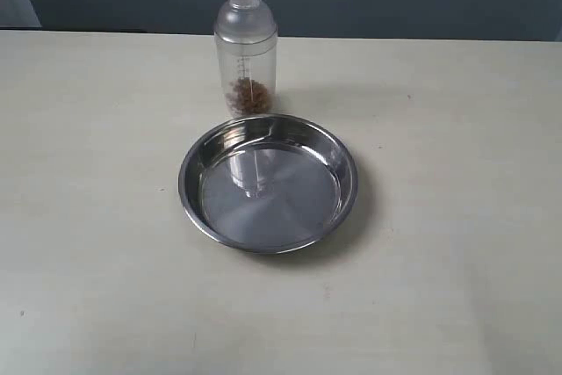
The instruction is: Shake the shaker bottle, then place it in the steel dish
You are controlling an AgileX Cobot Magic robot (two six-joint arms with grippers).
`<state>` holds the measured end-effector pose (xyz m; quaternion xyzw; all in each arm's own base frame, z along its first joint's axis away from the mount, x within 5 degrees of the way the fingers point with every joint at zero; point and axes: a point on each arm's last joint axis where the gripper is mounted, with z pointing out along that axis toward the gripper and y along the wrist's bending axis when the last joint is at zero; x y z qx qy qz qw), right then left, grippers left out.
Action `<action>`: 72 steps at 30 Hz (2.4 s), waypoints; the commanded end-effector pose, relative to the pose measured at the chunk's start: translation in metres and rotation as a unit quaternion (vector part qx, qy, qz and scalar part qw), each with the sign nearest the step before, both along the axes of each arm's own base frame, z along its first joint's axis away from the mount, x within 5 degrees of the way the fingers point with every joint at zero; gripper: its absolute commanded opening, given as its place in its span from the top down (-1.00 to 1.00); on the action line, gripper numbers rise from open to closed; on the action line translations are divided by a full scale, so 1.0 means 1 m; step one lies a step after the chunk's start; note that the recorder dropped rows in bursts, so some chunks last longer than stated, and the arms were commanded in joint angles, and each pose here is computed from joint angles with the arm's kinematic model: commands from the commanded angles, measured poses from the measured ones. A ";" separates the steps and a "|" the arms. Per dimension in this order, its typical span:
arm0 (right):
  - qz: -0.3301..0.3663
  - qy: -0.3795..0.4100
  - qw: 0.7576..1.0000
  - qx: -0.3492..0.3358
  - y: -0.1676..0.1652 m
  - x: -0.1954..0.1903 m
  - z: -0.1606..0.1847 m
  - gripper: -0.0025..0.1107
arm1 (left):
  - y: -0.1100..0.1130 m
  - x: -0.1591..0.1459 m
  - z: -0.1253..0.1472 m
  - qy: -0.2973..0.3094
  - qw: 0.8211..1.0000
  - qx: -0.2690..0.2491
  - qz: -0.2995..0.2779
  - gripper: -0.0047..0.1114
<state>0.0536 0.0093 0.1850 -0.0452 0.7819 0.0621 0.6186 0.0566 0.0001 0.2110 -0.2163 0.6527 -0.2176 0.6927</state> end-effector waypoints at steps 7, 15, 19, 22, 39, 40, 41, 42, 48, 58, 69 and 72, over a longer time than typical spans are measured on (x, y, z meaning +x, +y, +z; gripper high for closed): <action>0.002 -0.006 1.000 0.000 0.000 0.000 0.001 0.97 | 0.005 -0.009 0.047 -0.097 0.993 0.060 0.037 0.91; 0.002 -0.006 1.000 0.000 0.000 0.000 0.001 0.97 | 0.009 0.035 0.099 -0.069 0.989 0.117 0.056 0.83; 0.002 -0.006 1.000 0.000 0.000 0.000 0.001 0.97 | -0.008 0.069 0.129 -0.133 0.969 0.210 -0.012 0.39; 0.002 -0.006 1.000 0.000 0.000 0.000 0.001 0.97 | -0.029 0.097 0.143 -0.207 0.936 0.264 -0.105 0.00; 0.002 -0.006 1.000 0.000 0.000 0.000 0.001 0.97 | -0.050 0.212 0.085 -0.164 0.911 0.289 -0.242 -0.57; 0.002 -0.006 1.000 0.000 0.000 0.000 0.001 0.97 | -0.051 0.210 0.085 -0.170 0.907 0.294 -0.250 -0.57; 0.002 -0.006 1.000 0.000 0.000 0.000 0.001 0.97 | -0.052 0.210 0.085 -0.171 0.904 0.298 -0.254 -0.57; 0.002 -0.006 1.000 0.000 0.000 0.000 0.001 0.97 | -0.051 0.211 0.083 -0.164 0.905 0.302 -0.252 -0.57; 0.002 -0.006 1.000 0.000 0.000 0.000 0.001 0.97 | -0.043 0.239 0.059 -0.078 0.921 0.310 -0.223 -0.77; 0.002 -0.006 1.000 0.000 0.000 0.000 0.001 0.97 | -0.044 0.292 -0.013 -0.105 0.942 0.229 -0.223 -0.81; 0.002 -0.006 1.000 0.000 0.000 0.000 0.001 0.97 | -0.058 0.337 -0.062 -0.091 0.921 0.254 -0.283 -0.81; 0.002 -0.006 1.000 0.000 0.000 0.000 0.001 0.97 | -0.065 0.346 -0.067 -0.097 0.917 0.256 -0.290 -0.81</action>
